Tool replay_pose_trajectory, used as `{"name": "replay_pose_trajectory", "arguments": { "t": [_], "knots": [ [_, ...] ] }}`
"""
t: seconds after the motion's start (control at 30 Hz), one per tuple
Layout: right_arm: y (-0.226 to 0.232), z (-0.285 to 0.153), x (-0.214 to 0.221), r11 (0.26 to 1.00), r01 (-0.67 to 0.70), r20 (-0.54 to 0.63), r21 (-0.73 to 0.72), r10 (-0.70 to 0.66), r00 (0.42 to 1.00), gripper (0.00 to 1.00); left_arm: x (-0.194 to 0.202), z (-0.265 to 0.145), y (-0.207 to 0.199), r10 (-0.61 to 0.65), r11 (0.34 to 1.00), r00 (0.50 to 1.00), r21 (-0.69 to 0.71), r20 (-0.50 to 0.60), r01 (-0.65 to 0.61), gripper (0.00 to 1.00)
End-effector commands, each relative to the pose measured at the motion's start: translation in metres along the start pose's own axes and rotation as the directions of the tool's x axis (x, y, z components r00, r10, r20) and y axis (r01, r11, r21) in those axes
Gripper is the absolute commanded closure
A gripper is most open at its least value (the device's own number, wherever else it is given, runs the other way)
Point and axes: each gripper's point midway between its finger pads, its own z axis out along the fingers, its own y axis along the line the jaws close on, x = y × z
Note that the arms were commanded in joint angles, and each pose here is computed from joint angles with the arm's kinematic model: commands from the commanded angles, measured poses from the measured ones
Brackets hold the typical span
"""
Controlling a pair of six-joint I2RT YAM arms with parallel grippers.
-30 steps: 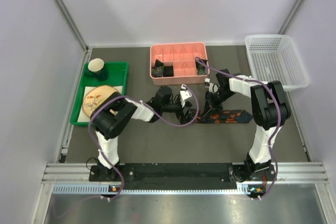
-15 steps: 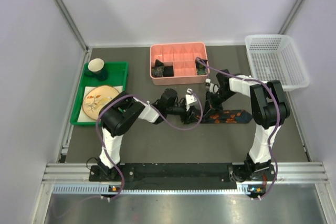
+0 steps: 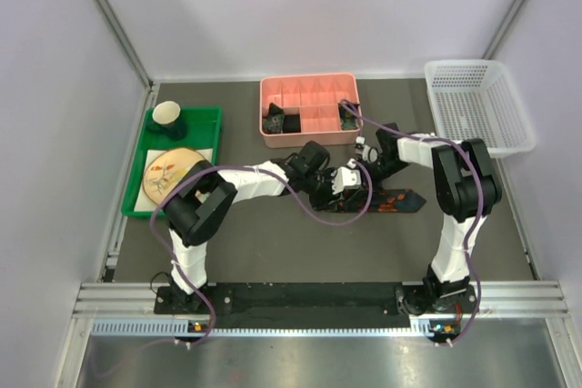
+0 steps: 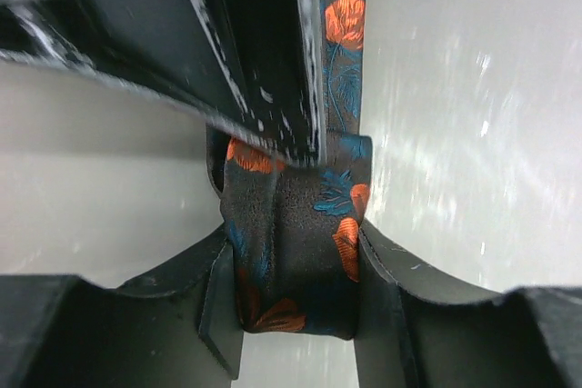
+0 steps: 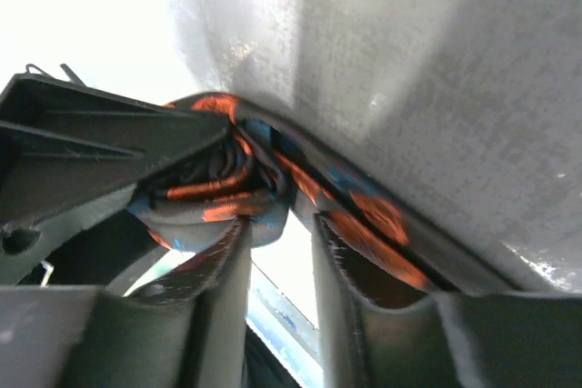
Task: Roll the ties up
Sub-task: Roll the tie at the center of the board.
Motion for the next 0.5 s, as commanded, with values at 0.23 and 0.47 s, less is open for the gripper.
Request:
{"name": "replay_pose_trajectory", "arguments": {
  "t": [0.23, 0.47],
  "knots": [
    [0.033, -0.023, -0.002, 0.974, 0.022, 0.037, -0.224, -0.014, 0.999, 0.54, 0.05, -0.011, -0.015, 0.014, 0.997, 0.933, 0.077, -0.36, 0.015, 0.81],
    [0.042, -0.003, -0.003, 0.972, 0.034, 0.005, -0.234, -0.034, 0.999, 0.51, 0.043, 0.0, -0.006, -0.022, 0.998, 0.935, 0.047, -0.355, 0.041, 0.74]
  ]
}}
